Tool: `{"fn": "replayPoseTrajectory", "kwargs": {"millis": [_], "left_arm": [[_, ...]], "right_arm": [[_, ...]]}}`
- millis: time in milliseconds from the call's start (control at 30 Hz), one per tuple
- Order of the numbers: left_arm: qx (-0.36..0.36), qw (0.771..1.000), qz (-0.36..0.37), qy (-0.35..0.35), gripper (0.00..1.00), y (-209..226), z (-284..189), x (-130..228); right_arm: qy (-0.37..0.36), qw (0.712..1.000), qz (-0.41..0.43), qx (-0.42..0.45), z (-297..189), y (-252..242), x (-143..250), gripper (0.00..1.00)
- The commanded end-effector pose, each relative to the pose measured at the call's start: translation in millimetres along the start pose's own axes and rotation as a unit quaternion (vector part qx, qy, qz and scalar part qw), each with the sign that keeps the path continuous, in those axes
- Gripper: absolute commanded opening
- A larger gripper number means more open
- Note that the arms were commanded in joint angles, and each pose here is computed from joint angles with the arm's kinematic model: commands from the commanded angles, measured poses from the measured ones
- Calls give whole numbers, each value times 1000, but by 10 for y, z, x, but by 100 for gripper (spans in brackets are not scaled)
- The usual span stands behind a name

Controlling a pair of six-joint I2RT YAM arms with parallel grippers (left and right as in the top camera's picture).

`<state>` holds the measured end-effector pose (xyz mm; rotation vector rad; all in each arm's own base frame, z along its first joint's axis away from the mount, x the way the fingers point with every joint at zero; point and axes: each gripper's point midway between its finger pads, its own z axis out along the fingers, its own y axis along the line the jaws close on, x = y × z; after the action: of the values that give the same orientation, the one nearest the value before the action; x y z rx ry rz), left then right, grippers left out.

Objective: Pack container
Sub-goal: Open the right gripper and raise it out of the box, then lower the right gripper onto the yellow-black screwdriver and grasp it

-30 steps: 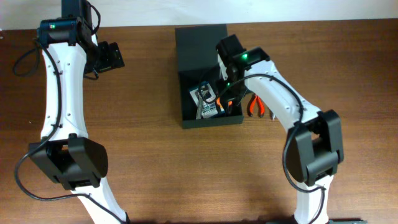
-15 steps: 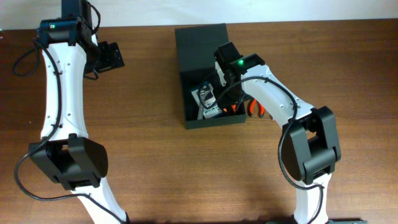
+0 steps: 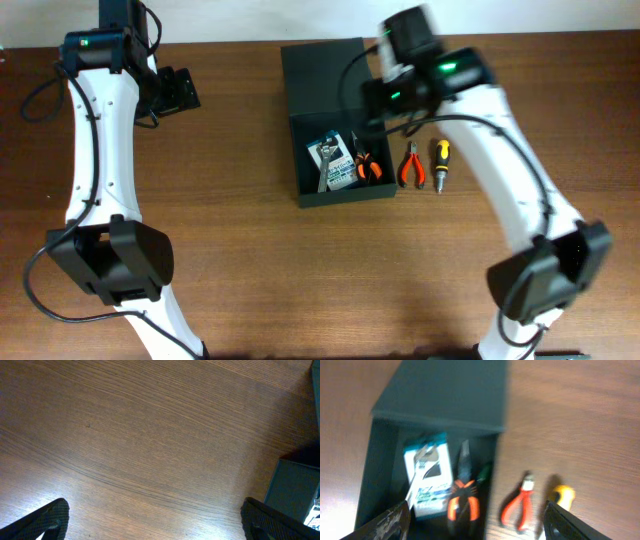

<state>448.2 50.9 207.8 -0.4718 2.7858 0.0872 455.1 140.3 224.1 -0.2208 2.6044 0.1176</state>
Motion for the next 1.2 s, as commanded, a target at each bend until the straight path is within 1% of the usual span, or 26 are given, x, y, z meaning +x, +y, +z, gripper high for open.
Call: {"fn": "replayPoseTrajectory", "kwargs": {"millis": [0,167,200,267,333,467,533,767,1167], "left_arm": [[-5,1000,4,-11,99,24,-41,-49],[-5,1000,4,-11,99,24,-41,-49],[-5,1000,4,-11,99,25,-41,-50],[-5,1000,4,-11,99,25,-41,-50],[-5,1000,4,-11,99,25,-41,-50],[-5,1000,4,-11,99,25,-41,-50],[-5,1000,4,-11,99,25,-41,-50],[-5,1000,4,-11,99,24,-41,-49],[-5,1000,4,-11,99,25,-41,-50]], "right_arm": [[13,995,83,45,30,-607,38,77],[70,978,179,82,213,-1247,321,77],[87,974,196,79,271,-1334,402,77],[113,968,213,69,356,-1404,522,72],[138,964,222,52,441,-1387,621,69],[171,959,222,37,628,-1287,745,70],[189,953,234,35,739,-1245,829,70],[264,932,245,34,1154,-1191,1276,69],[280,927,245,34,1434,-1177,1578,68]]}}
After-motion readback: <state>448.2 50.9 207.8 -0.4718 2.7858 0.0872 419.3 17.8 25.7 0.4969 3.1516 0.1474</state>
